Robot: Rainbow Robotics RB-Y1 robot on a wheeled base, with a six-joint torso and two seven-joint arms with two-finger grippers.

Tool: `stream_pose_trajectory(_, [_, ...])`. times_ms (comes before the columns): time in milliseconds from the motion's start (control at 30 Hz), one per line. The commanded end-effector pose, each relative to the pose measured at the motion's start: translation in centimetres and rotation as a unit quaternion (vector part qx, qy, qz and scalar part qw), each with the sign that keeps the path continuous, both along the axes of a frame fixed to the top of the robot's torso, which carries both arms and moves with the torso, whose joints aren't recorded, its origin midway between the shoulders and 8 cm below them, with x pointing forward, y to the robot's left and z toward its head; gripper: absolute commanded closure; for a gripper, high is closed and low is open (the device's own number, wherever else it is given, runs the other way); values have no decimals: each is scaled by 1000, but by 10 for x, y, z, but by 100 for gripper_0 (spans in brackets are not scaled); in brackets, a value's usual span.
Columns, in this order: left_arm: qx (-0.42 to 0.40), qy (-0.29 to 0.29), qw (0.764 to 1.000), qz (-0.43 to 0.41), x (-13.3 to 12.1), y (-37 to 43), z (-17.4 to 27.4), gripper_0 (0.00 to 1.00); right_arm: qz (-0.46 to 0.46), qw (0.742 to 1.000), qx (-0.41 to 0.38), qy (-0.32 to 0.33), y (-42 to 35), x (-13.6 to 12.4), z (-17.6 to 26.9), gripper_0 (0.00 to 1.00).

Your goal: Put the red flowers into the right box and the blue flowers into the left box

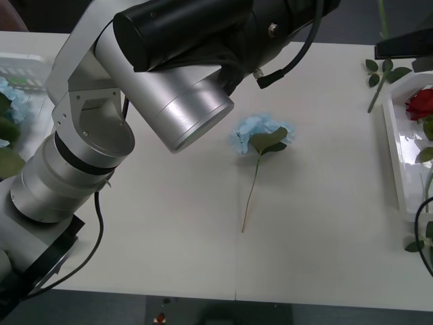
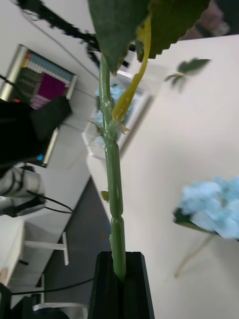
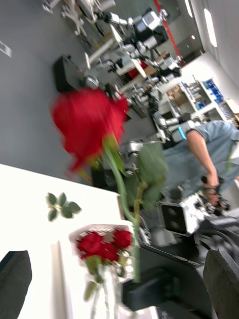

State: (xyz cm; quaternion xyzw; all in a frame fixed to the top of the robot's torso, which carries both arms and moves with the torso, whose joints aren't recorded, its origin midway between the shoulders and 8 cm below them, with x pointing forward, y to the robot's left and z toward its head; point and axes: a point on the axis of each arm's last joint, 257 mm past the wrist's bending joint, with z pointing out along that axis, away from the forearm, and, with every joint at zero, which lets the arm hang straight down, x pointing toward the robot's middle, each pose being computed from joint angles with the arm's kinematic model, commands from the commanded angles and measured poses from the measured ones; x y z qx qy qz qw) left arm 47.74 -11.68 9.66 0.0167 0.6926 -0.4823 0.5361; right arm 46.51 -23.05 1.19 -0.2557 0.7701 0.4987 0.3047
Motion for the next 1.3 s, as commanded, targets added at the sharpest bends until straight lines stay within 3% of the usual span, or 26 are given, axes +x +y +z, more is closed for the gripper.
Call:
stream_pose_trajectory(33, [3,-25,1000,7,-8,29,6,0,-82,995,-62,18,-56,6,-4,100])
stream_pose_trajectory(267, [21,-4,1000,13,-15,72,-22,0,-205,969,-128,56,-143,12,-34,100])
stream_pose_trajectory(667, [148,8,989,-1,-21,138,-97,0,-395,876,-238,140,-300,5,-102,100])
stream_pose_trajectory(900, [310,61,949,-25,-35,162,-178,0,-456,818,-309,167,-364,-16,-145,100])
stream_pose_trajectory(1133, [358,97,928,-35,-42,156,-229,0,-472,798,-324,186,-387,-40,-181,100])
stream_pose_trajectory(1233, [371,91,924,-25,-35,147,-248,0,-476,797,-326,181,-389,-38,-187,92])
stream_pose_trajectory(1300, [379,86,921,-21,-28,138,-263,0,-477,796,-327,180,-389,-37,-187,71])
